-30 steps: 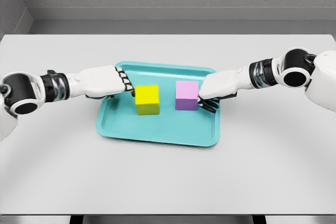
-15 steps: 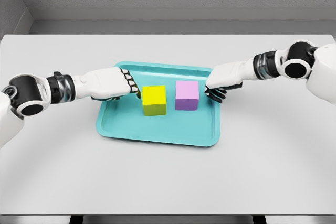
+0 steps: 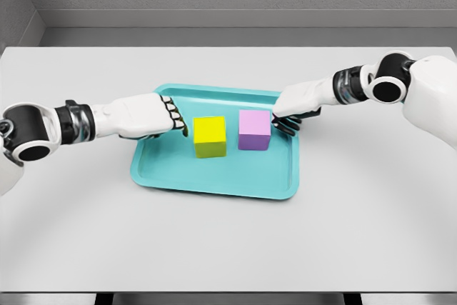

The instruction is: Push two cubes

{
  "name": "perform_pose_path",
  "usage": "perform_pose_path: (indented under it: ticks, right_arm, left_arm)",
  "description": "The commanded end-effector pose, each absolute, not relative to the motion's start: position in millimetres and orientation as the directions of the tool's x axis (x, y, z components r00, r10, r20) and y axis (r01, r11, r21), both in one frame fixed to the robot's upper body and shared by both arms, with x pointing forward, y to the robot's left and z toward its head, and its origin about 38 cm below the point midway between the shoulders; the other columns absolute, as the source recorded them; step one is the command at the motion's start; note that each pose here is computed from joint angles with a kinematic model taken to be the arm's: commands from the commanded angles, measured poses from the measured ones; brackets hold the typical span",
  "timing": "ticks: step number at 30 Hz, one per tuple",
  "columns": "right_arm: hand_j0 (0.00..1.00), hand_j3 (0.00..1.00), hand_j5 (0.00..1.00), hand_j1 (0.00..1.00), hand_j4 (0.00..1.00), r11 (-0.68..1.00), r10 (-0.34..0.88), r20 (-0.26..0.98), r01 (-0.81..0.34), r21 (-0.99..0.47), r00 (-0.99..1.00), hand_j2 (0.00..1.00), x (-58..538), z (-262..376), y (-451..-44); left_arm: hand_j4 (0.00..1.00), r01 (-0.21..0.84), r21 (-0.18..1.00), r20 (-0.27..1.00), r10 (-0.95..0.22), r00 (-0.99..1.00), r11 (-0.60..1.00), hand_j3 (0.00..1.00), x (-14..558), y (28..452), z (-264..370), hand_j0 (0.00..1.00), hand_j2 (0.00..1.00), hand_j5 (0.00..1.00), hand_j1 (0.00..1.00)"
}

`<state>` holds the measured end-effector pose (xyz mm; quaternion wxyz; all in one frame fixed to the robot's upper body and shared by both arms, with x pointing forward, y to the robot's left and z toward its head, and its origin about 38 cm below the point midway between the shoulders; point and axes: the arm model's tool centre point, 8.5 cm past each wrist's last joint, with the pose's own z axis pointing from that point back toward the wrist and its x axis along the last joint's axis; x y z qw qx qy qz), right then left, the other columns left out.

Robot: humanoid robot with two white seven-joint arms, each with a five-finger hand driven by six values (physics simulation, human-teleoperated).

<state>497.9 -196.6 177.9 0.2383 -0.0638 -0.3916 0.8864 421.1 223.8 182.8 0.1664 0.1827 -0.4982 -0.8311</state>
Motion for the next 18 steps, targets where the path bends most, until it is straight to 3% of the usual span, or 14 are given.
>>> perform_pose_path:
  ticks: [1, 18]
  right_arm:
    - [0.11, 0.11, 0.11, 0.11, 0.11, -0.576, 0.48, 0.077, -0.38, -0.724, -0.874, 0.11, 500, 177, -197]
    - [0.11, 0.11, 0.11, 0.11, 0.11, -0.592, 0.451, 0.067, -0.354, -0.724, -0.89, 0.11, 499, 177, -182]
  left_arm:
    - [0.68, 0.105, 0.888, -0.131, -0.467, -0.875, -0.447, 0.68, 422, 227, 181, 0.68, 0.68, 0.68, 0.68]
    - [0.67, 0.197, 0.889, -0.053, -0.521, -0.852, -0.413, 0.67, 438, 224, 155, 0.67, 0.67, 0.67, 0.67]
